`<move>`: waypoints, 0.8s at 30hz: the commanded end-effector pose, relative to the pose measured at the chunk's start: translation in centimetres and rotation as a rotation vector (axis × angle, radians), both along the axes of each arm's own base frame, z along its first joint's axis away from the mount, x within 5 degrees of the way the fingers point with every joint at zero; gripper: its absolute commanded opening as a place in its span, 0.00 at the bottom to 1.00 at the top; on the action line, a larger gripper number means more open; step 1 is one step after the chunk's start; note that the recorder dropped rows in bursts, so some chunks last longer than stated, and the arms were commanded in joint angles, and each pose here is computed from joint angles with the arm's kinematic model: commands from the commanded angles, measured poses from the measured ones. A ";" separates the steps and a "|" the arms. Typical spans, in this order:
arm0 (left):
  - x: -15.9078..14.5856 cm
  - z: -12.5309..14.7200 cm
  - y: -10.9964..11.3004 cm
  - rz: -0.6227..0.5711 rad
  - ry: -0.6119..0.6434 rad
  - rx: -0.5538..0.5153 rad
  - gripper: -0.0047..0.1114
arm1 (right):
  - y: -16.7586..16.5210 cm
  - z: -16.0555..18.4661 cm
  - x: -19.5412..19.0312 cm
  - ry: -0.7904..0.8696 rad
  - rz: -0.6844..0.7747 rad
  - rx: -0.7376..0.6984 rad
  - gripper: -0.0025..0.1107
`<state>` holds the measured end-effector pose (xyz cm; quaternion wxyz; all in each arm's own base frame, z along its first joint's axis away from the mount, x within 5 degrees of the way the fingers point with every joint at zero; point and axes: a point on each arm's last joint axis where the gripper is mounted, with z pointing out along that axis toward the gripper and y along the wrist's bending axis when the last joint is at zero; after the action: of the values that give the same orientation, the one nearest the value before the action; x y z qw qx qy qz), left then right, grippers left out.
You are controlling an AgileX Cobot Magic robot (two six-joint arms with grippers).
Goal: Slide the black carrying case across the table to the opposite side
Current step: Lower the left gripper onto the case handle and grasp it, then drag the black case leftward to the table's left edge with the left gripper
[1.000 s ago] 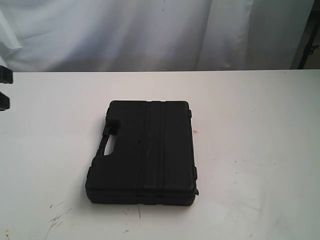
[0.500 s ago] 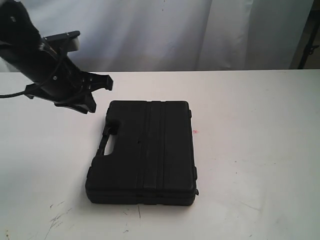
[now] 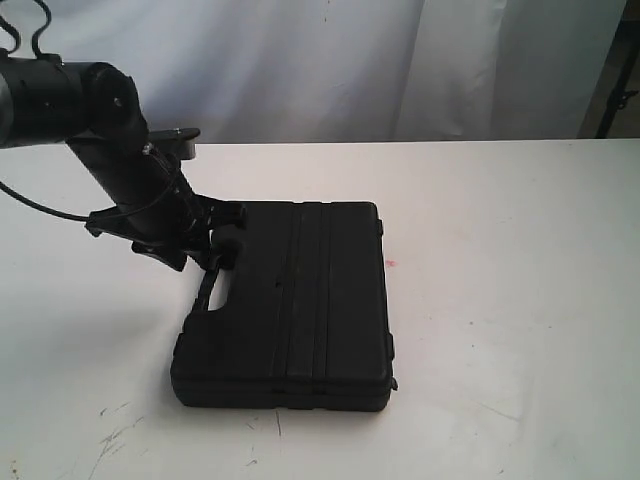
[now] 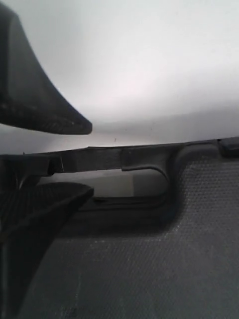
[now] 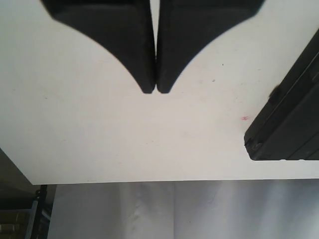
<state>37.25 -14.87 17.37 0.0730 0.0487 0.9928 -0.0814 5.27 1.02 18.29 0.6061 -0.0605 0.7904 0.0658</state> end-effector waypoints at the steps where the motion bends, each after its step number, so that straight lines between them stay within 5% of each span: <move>1: 0.4 -1.3 -0.4 -0.027 0.000 0.007 0.33 | 0.0 -0.1 0.0 -0.001 -0.005 0.004 0.02; 20: 0.7 -4.3 -1.0 -0.037 0.065 -0.027 0.32 | 0.0 -0.1 0.0 0.000 -0.006 0.009 0.02; 24: 0.7 -4.4 -0.7 -0.029 0.058 0.001 0.20 | 0.0 -0.1 0.0 0.000 -0.006 0.009 0.02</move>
<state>37.87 -15.48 12.81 0.0342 0.0629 0.9934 -0.0895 5.27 1.03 18.28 0.6053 -0.0599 0.7910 0.0667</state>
